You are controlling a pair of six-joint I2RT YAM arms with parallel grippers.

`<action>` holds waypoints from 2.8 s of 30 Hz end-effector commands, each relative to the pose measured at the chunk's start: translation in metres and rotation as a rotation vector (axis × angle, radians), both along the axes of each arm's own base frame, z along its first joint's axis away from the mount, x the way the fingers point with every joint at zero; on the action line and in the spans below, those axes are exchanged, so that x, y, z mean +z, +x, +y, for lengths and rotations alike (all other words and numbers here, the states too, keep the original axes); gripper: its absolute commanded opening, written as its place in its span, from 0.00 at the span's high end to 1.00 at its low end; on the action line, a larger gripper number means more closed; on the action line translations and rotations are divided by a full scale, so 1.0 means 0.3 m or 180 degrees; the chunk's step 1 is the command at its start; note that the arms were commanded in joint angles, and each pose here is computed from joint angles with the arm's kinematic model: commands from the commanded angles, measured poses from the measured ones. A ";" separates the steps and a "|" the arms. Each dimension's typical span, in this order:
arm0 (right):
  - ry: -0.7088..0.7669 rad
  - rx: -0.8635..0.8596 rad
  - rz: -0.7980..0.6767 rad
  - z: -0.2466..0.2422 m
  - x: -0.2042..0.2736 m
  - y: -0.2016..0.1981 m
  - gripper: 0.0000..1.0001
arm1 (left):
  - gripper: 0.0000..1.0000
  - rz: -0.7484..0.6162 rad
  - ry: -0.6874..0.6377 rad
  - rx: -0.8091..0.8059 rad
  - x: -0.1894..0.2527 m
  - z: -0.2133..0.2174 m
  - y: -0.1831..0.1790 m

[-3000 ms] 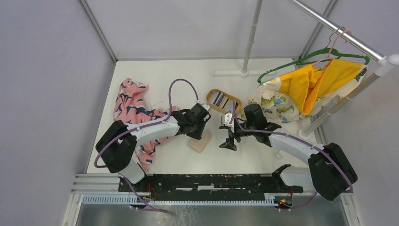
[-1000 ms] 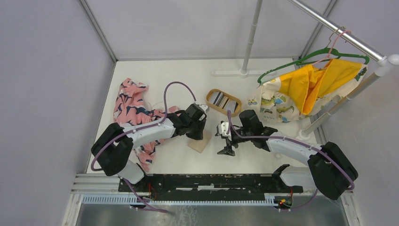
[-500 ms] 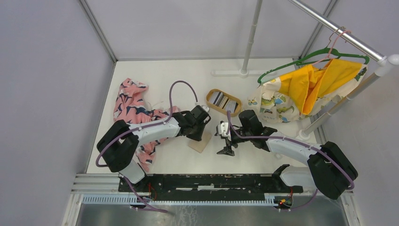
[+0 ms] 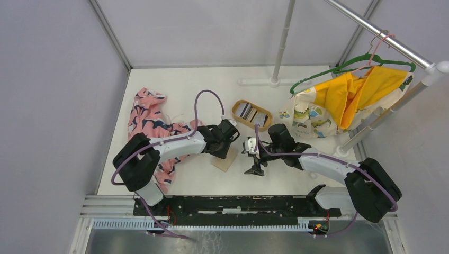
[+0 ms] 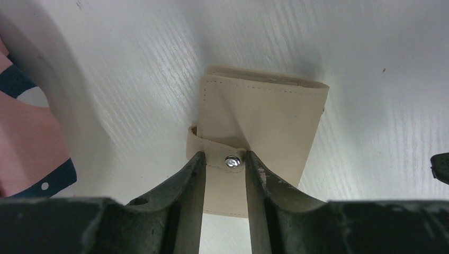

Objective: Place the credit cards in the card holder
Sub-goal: Open the card holder at the center of the board.

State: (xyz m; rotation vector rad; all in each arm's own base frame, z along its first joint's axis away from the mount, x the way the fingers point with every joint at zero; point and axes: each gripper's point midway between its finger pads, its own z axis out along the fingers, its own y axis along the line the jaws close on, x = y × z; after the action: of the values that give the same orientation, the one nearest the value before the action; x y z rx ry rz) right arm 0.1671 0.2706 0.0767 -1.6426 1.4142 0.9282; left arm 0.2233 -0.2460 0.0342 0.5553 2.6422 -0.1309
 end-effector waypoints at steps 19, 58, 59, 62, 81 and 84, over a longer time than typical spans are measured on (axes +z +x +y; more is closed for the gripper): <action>0.0072 0.0076 -0.0139 0.020 0.029 0.014 0.10 | 0.95 0.0381 0.0151 -0.0031 -0.142 0.077 -0.049; -0.1096 -0.1263 0.0273 0.069 -0.246 0.208 0.74 | 0.98 0.0349 -0.1536 0.0432 0.033 -0.009 -0.005; -0.1107 -0.1267 0.0272 0.064 -0.247 0.210 0.74 | 0.98 0.0336 -0.1578 0.0470 0.039 0.004 0.005; -0.1126 -0.1222 0.0262 0.062 -0.249 0.209 0.74 | 0.98 0.0291 -0.1764 0.0514 0.066 0.013 0.023; -0.0552 -0.0059 0.0080 0.106 -0.032 0.095 0.44 | 0.52 -0.0479 -0.2396 0.0793 0.266 0.105 -0.026; -0.0407 0.0092 0.0009 0.095 0.018 0.079 0.39 | 0.40 -0.0634 -0.2519 0.0718 0.323 0.119 -0.046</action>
State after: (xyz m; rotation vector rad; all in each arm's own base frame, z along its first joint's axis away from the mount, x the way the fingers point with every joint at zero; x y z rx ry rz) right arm 0.1980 0.2929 0.0445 -1.7155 1.6865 0.8009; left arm 0.2056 -0.2088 0.0983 0.0319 2.3163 -0.8685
